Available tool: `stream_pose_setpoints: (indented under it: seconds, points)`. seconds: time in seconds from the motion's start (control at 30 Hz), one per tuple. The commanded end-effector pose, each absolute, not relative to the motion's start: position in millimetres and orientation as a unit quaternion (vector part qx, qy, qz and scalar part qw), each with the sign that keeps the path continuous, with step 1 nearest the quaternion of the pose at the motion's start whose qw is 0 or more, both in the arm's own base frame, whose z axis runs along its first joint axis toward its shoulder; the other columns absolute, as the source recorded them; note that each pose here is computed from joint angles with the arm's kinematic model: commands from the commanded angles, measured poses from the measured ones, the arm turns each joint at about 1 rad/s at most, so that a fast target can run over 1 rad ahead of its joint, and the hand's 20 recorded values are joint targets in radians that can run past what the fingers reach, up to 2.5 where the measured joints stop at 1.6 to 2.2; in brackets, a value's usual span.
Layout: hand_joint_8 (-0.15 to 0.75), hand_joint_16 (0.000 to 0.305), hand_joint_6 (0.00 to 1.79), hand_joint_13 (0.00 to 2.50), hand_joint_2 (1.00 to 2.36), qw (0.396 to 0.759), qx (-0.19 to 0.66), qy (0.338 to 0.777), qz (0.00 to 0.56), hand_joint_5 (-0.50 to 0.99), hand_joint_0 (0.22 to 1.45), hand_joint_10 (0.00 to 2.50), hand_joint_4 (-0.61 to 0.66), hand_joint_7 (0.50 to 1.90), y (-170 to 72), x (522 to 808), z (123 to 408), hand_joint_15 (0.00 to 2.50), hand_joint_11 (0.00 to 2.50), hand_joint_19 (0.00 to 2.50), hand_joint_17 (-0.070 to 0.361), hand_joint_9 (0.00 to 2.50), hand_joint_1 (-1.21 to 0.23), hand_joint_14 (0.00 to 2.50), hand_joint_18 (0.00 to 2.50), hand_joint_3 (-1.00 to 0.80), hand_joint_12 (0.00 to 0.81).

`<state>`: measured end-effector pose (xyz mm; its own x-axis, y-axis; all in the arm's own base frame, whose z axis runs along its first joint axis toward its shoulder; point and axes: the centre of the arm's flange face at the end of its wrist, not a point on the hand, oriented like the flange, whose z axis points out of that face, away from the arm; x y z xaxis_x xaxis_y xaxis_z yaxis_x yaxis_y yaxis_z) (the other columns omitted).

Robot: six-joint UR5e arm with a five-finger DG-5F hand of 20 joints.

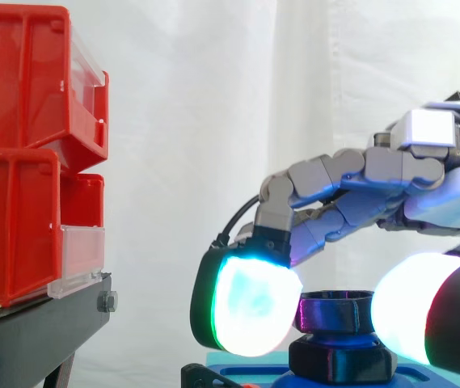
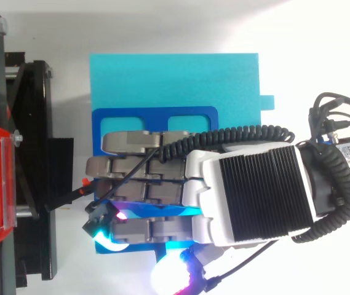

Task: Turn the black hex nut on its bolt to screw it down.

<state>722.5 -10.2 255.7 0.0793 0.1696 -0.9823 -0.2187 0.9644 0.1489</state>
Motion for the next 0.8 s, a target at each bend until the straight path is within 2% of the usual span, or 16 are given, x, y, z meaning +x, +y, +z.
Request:
stream_pose_setpoints:
  seconds: [0.0, 0.77]
  points:
    - [0.291, 0.036, 0.5, 0.43, 1.0, 0.736, -0.018, 0.663, 0.132, -0.15, 0.53, 0.01, 0.22, 1.01, -10, 725, 260, 0.08, 0.34, 0.04, 0.081, 0.58, -0.47, 0.0, 0.25, -0.5, 0.311]
    - [0.291, 0.037, 0.5, 0.44, 1.0, 0.729, -0.035, 0.669, 0.143, -0.15, 0.53, 0.01, 0.23, 1.08, -33, 723, 263, 0.09, 0.35, 0.05, 0.083, 0.57, -0.47, 0.0, 0.27, -0.5, 0.314]
